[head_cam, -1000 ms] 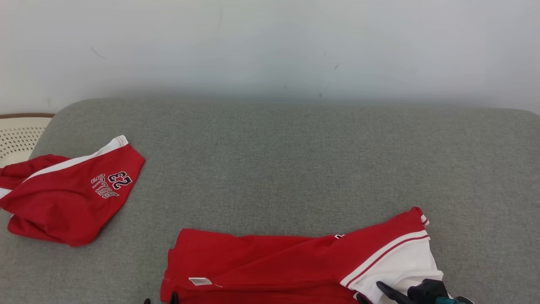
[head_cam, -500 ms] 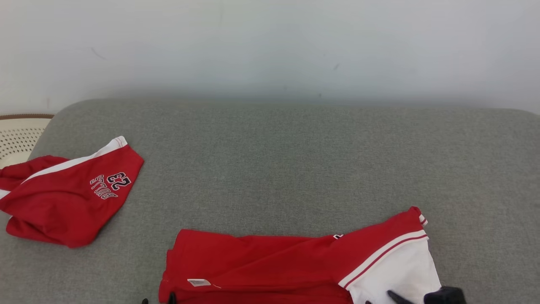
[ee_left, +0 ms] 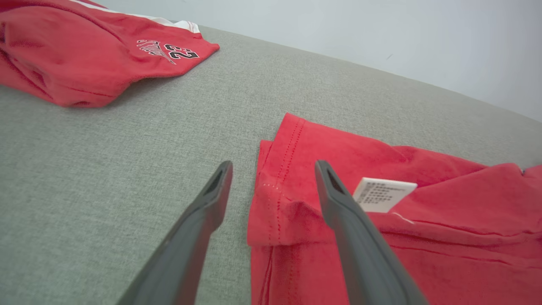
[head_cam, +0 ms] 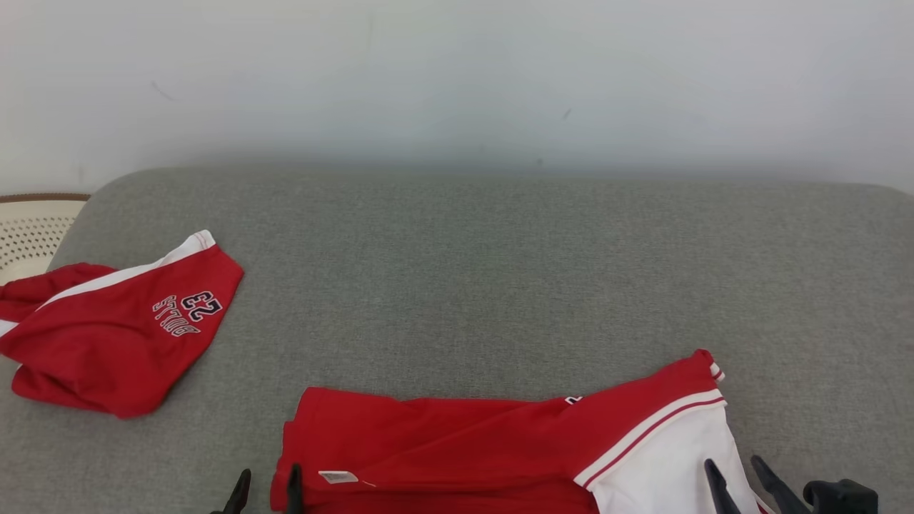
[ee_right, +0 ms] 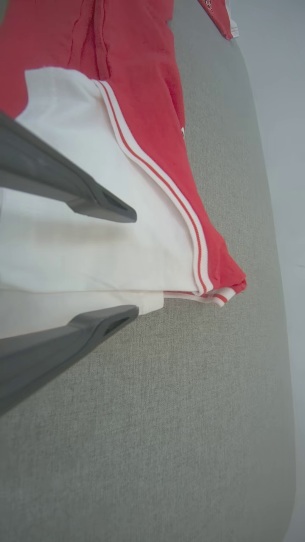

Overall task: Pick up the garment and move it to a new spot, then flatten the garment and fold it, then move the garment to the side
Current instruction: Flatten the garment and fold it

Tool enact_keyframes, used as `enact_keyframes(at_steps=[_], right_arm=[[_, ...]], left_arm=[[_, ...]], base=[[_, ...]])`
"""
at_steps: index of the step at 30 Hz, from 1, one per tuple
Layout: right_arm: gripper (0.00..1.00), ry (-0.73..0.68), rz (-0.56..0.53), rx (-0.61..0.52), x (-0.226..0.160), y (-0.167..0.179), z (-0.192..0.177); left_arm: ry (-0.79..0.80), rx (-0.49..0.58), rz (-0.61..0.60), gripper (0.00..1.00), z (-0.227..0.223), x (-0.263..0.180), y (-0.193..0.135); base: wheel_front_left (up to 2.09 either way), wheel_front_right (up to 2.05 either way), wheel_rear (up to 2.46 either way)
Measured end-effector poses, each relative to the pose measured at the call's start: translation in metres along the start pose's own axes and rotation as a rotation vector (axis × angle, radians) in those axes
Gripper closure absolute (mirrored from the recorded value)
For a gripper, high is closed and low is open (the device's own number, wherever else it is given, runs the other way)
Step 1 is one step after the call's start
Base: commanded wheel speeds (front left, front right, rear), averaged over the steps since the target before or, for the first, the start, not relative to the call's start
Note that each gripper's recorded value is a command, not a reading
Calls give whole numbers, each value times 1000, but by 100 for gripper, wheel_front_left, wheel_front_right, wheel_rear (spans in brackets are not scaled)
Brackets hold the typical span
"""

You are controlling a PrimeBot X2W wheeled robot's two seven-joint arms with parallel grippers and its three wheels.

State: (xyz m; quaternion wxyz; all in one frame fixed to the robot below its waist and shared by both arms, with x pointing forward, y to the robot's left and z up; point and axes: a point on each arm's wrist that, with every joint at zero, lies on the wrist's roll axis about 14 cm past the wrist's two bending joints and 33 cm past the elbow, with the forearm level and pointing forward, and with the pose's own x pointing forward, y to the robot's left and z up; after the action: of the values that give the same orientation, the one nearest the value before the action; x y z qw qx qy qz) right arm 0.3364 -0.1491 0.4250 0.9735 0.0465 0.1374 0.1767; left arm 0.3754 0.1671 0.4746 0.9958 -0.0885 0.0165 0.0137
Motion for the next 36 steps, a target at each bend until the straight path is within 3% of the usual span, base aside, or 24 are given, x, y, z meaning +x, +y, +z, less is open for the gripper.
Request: enact_keyframes(at_steps=[14, 31, 32, 33, 34, 35, 36], right_arm=[[0, 30, -141, 49, 25, -33, -17], [0, 129, -59, 163, 44, -12, -39], [13, 138, -58, 169, 44, -11, -40], [41, 145, -55, 169, 45, -11, -41], [57, 152, -51, 166, 45, -11, -42], [100, 160, -53, 187, 46, -11, -43], [100, 162, -50, 189, 47, -10, -43]], left_arm=[[13, 16, 59, 0, -5, -11, 22], [26, 20, 70, 0, -9, -6, 27], [26, 20, 70, 0, -9, -6, 27], [27, 18, 66, 0, -9, -6, 27], [28, 17, 62, 0, -9, -6, 26], [29, 17, 63, 0, -10, -6, 26], [30, 17, 62, 0, -10, -6, 26]], base=[[0, 0, 0], [0, 0, 0], [0, 0, 0], [0, 0, 0], [0, 0, 0], [0, 0, 0], [0, 0, 0]])
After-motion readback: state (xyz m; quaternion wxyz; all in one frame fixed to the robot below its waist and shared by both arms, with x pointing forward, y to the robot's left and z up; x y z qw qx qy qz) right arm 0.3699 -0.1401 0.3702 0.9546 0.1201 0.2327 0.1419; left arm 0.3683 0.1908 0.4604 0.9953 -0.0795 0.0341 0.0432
